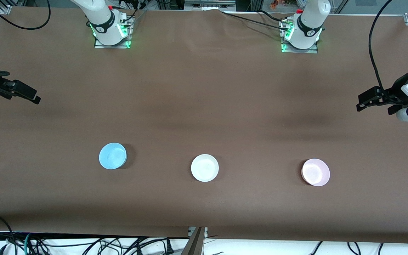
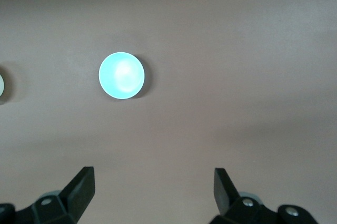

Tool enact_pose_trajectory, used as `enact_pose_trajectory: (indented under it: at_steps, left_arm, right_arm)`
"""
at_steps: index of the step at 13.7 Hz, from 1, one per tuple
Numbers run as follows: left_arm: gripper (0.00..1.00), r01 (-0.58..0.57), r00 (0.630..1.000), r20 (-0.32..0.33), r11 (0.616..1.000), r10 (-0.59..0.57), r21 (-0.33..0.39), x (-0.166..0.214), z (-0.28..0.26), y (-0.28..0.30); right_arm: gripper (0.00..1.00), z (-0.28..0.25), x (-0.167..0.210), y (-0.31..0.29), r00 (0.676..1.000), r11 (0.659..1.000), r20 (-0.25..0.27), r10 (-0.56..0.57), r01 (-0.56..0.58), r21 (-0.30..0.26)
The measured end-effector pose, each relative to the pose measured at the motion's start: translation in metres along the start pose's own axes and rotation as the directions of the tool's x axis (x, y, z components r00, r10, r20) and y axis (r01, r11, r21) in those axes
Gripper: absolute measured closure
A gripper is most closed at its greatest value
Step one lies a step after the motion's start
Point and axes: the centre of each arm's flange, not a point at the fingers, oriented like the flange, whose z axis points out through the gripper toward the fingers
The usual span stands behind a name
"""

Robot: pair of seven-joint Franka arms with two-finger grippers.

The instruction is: Stack pink and blue bowls on white bowl

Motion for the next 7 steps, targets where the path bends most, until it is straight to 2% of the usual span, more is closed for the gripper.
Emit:
enact_pose_trajectory:
  at_steps: [7]
  left_arm:
    - [0.00,0.001,1.000,0.012,1.000,-0.001,-0.001,0.0032,0.0067,-0.0009]
  right_arm:
    - [0.00,0.0000,0.0000,0.0000,1.000,1.000,0.000,0.000,0.000,0.000]
